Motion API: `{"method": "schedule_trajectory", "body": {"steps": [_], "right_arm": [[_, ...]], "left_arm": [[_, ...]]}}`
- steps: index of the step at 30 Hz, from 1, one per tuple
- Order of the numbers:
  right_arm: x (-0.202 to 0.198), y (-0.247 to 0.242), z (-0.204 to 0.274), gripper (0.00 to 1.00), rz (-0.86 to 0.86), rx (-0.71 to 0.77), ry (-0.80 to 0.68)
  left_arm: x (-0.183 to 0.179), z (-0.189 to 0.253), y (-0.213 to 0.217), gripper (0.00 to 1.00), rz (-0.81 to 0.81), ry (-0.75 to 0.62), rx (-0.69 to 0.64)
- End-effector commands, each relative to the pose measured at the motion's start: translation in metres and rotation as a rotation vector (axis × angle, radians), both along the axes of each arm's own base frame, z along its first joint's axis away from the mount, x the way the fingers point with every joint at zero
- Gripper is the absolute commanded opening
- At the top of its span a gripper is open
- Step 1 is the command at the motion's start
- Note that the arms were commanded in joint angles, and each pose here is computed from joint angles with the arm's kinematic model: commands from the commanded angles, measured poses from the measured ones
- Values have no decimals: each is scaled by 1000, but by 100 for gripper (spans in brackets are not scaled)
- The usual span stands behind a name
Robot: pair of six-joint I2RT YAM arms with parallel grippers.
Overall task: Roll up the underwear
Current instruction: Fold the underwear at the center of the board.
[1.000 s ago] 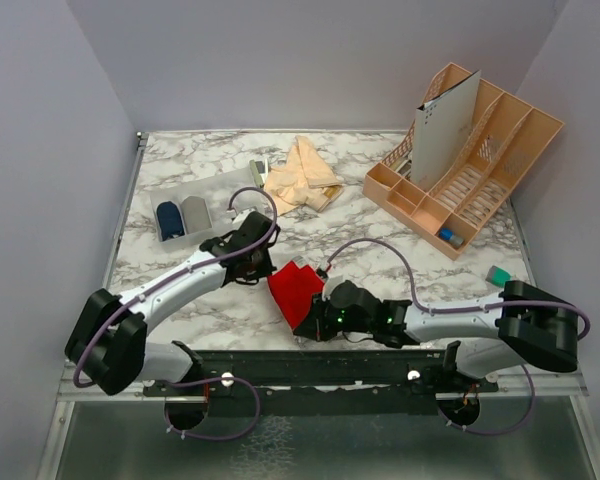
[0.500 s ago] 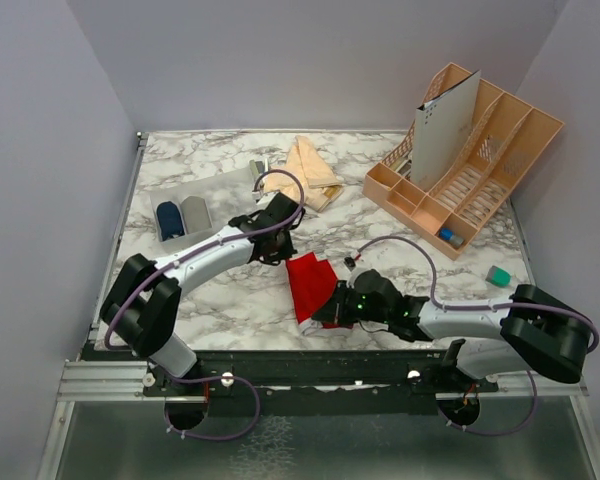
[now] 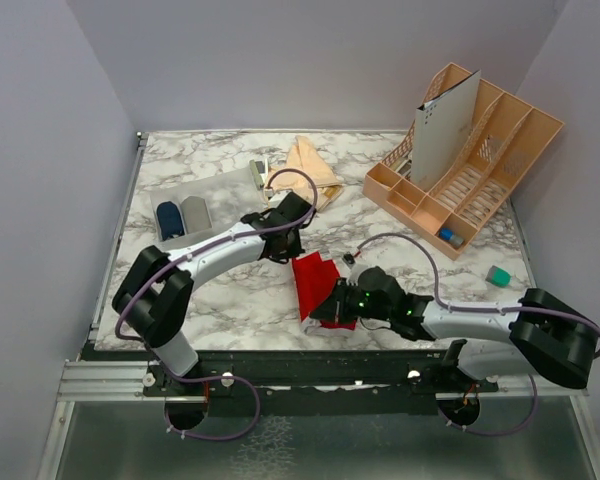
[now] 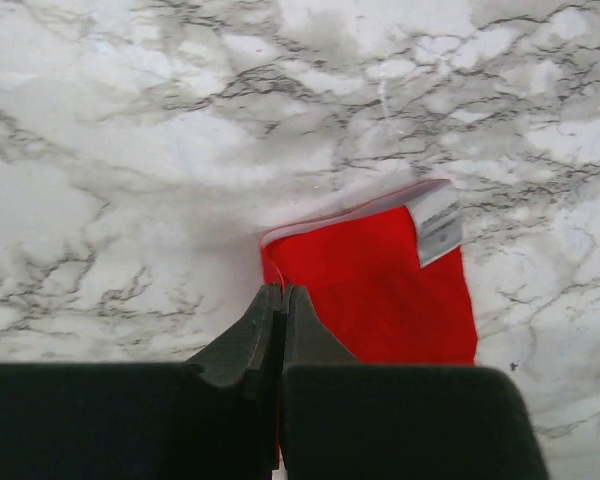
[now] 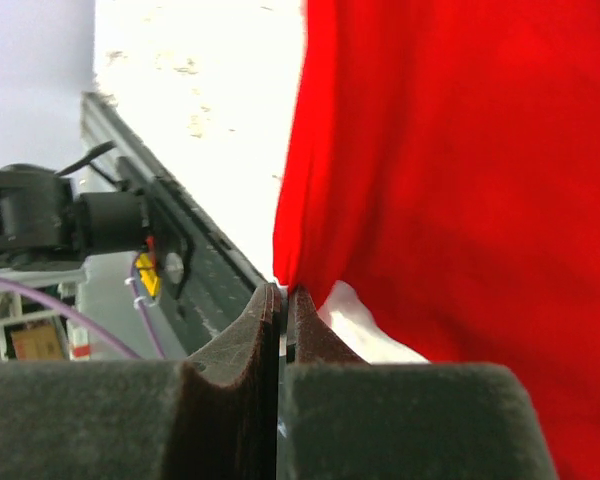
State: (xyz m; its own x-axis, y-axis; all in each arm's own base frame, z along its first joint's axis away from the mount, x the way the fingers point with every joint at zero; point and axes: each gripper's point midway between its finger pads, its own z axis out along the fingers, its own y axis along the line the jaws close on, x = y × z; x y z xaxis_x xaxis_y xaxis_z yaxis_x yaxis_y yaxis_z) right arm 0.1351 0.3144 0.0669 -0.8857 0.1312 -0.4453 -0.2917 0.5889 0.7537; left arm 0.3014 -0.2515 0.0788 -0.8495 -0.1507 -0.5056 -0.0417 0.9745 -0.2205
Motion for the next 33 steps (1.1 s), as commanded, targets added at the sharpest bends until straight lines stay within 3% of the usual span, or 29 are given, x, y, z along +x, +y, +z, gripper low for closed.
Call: {"method": "schedule_trajectory", "body": {"steps": [1, 16, 22, 33], "right_arm": [[-9, 27, 23, 0, 186, 25, -57], [-63, 129, 22, 0, 491, 17, -41], [-56, 126, 20, 0, 410, 41, -22], [-16, 90, 15, 0, 228, 153, 70]], "left_arm": [[-1, 8, 47, 0, 100, -50, 36], [-49, 20, 171, 0, 318, -51, 8], [-52, 18, 168, 0, 298, -23, 3], [-16, 29, 126, 0, 212, -28, -43]]}}
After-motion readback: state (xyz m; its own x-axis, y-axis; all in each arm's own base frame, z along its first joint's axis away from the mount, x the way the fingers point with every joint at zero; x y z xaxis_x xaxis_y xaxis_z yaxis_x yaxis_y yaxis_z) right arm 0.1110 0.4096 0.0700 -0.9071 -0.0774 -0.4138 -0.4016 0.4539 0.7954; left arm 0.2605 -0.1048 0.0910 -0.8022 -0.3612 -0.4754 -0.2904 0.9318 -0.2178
